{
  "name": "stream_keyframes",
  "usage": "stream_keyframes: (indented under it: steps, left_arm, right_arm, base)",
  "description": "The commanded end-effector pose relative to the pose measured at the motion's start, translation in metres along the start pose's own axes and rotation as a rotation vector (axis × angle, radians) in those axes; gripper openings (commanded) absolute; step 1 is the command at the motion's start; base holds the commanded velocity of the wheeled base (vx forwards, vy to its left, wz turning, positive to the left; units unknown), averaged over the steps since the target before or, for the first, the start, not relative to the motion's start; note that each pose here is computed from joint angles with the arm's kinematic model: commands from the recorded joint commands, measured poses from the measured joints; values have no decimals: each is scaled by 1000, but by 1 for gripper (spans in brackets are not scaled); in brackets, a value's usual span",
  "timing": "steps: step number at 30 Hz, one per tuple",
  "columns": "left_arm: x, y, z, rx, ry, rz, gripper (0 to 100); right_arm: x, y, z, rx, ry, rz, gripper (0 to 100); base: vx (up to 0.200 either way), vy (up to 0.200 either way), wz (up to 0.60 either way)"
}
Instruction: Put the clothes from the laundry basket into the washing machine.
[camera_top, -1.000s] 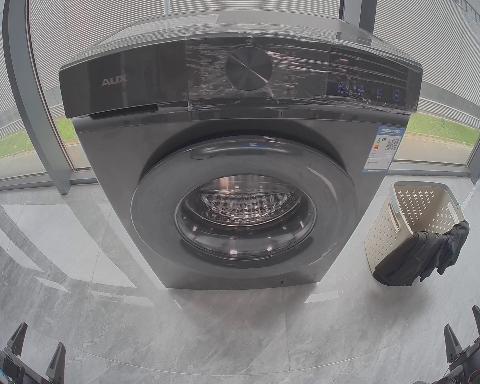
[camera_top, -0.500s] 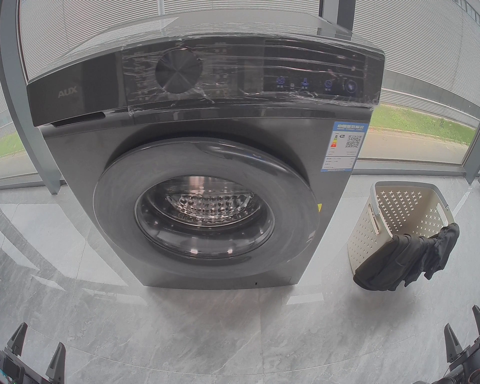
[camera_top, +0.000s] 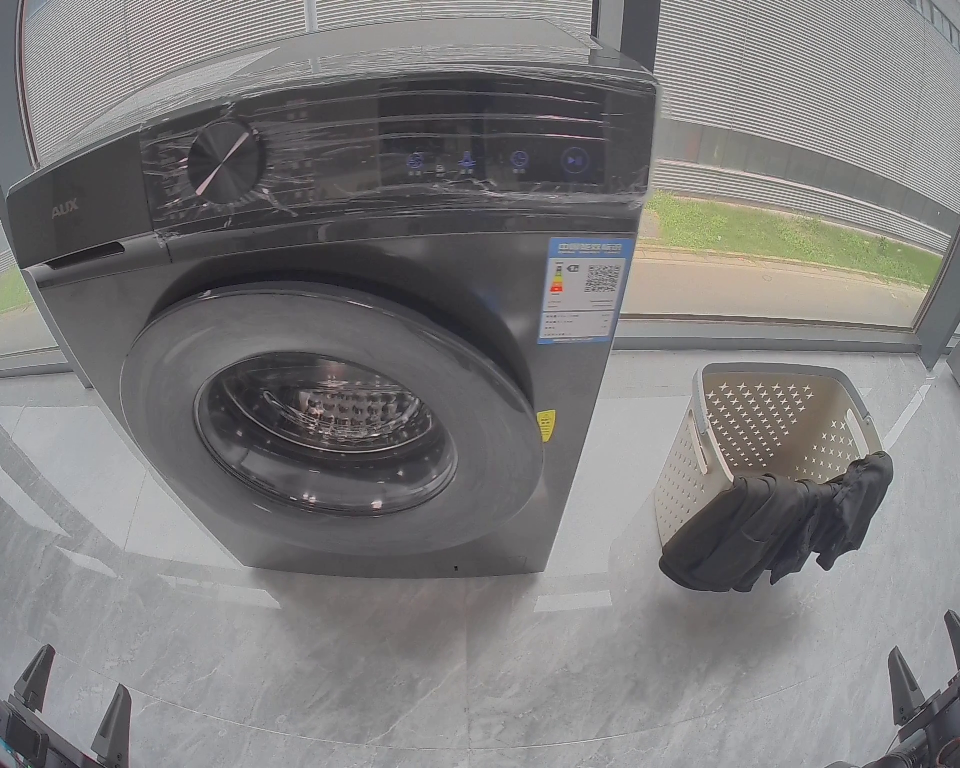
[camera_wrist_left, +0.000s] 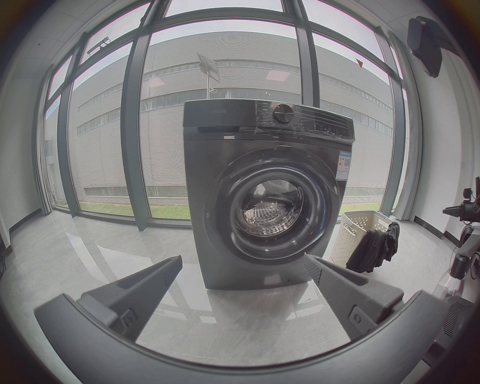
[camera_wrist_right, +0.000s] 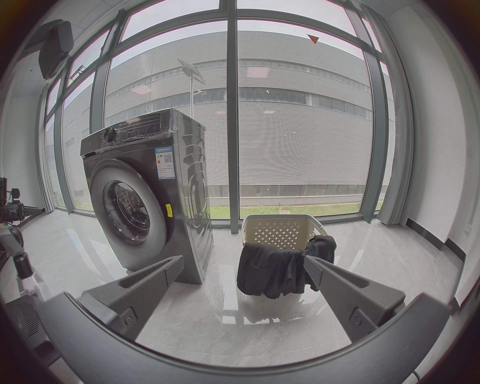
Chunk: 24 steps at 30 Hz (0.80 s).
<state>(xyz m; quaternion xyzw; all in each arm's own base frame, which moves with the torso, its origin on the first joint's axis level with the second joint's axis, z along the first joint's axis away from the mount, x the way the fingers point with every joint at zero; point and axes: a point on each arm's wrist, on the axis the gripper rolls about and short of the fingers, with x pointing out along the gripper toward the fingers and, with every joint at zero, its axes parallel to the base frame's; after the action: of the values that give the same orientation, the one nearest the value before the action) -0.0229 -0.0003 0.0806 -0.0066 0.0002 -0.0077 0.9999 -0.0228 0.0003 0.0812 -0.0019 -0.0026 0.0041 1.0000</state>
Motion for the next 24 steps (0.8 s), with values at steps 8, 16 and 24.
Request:
stream_keyframes:
  steps: [8,16,24]
  left_arm:
    - [0,0,-5,-1,1,0,100]
    - [0,0,-5,1,1,0,100]
    - [0,0,-5,1,0,0,100]
  right_arm:
    - [0,0,-5,-1,2,1,100]
    - [0,0,-5,-1,2,1,100]
    - [0,0,-5,-1,2,1,100]
  base:
    - [0,-200,0]
    - [0,-200,0]
    - [0,-200,0]
